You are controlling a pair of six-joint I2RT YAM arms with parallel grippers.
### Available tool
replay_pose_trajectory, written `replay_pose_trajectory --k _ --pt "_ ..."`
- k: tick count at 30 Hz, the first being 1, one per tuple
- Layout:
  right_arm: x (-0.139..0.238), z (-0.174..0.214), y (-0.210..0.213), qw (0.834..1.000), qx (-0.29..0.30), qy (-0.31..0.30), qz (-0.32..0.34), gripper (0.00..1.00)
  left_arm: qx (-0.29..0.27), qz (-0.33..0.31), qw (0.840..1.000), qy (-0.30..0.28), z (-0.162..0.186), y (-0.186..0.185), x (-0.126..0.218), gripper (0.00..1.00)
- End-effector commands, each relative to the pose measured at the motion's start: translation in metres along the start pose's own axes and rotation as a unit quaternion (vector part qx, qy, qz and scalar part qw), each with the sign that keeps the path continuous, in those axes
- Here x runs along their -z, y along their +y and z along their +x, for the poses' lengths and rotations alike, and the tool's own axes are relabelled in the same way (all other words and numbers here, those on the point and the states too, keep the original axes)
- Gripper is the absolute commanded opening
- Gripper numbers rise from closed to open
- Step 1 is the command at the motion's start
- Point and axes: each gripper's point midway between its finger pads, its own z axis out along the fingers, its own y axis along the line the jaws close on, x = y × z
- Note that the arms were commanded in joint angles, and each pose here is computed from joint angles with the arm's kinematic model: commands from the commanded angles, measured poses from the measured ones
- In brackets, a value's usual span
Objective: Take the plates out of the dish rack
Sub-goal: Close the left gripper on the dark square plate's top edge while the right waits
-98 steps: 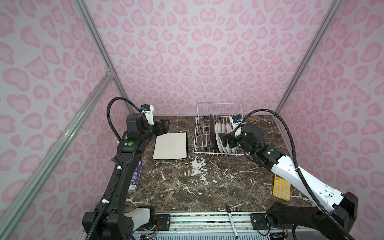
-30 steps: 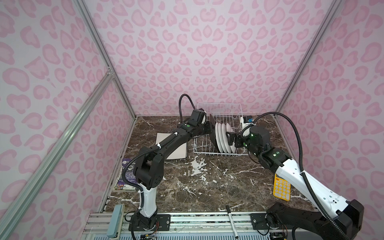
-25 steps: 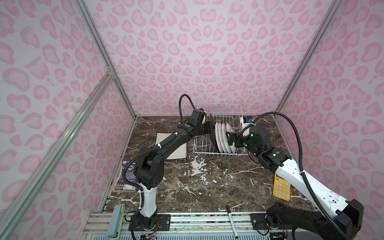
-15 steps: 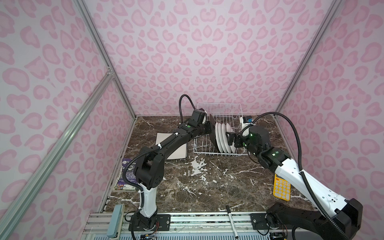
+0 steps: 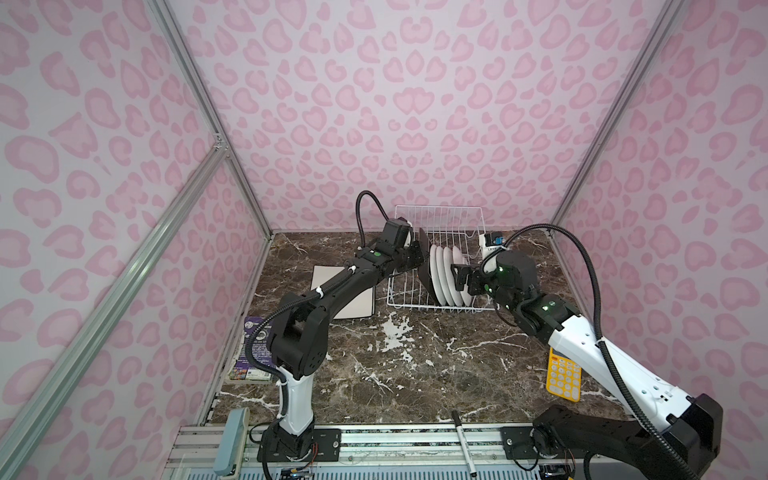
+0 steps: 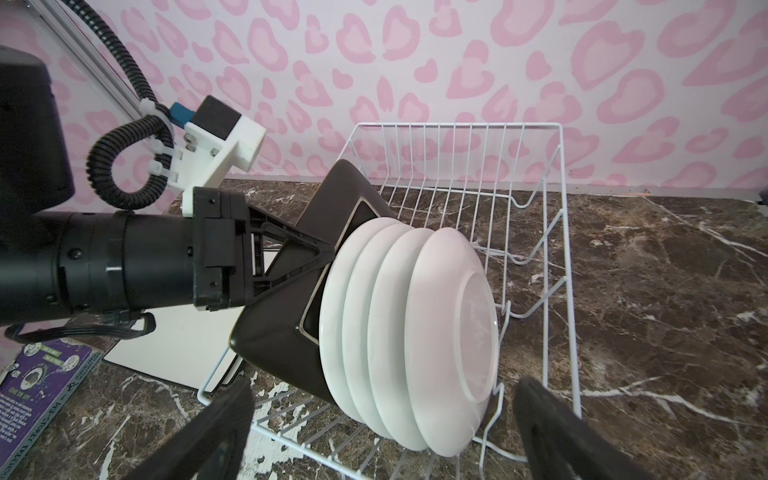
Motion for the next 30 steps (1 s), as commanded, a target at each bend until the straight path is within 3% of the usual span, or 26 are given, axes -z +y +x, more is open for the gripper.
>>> replay_pose_trajectory --k 1,14,30 --pt "-0.001 -0.002 0.001 1.000 -0.003 -0.005 -0.002 0.99 -0.015 0.000 1.000 0.011 0.006 0.002 0.000 0.04" --pt "-0.003 0.000 0.002 1.000 -0.006 -0.001 -0.003 0.99 -0.008 0.030 0.999 -0.016 -0.009 -0.023 0.022 0.04" --pt "-0.002 -0.001 0.003 1.000 -0.005 -0.002 -0.007 0.99 0.051 0.021 0.997 -0.054 -0.007 -0.024 0.029 0.04"
